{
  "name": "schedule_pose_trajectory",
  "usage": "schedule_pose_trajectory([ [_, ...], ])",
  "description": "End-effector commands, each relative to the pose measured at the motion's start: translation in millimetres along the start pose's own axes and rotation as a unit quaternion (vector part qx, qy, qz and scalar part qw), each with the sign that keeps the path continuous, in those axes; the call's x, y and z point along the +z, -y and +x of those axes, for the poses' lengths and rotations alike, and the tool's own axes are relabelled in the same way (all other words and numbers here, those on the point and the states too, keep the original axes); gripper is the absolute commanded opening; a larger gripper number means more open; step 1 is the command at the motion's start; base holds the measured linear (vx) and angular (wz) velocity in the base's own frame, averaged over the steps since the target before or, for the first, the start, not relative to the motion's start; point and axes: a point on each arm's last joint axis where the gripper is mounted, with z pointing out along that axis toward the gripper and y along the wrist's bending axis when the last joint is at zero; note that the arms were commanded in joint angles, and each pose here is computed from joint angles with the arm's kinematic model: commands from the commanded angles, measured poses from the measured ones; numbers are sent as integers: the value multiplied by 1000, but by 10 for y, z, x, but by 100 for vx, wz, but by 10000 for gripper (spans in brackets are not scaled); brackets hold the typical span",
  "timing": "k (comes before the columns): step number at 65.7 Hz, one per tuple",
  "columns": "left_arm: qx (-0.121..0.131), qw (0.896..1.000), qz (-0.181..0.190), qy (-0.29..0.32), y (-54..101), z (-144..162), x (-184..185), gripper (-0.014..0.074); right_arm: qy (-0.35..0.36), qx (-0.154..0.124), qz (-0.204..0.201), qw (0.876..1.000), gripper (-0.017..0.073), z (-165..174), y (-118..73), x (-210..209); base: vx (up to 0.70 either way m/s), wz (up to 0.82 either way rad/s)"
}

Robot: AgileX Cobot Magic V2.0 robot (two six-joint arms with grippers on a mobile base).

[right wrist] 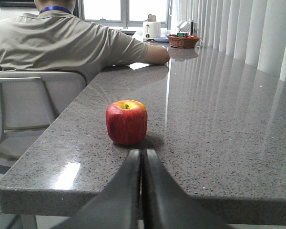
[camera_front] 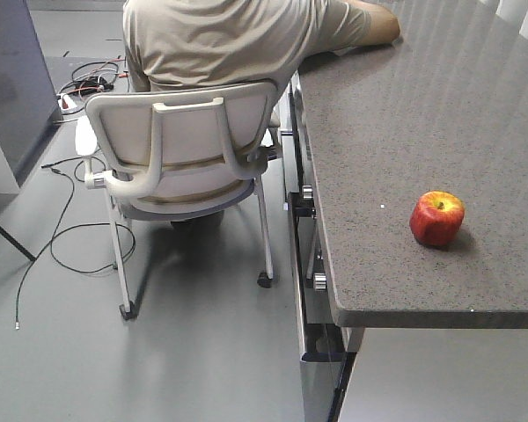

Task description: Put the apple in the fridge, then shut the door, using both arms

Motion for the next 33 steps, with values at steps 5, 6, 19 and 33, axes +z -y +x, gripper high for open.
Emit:
schedule_pose_trajectory([
  [5,-6,1000,5,25,4,19,0,-6,48,-7,3,999,-3,-65,3,-22,0,0],
  [6,-6,1000,5,25,4,19,0,-6,48,-7,3,999,-3,-65,3,-22,0,0],
  [19,-6,1000,5,25,4,19,0,-6,48,-7,3,999,-3,-65,3,-22,0,0],
  [33,-6,1000,5,25,4,19,0,-6,52,-7,3,999,-3,-73,3,-23,0,0],
])
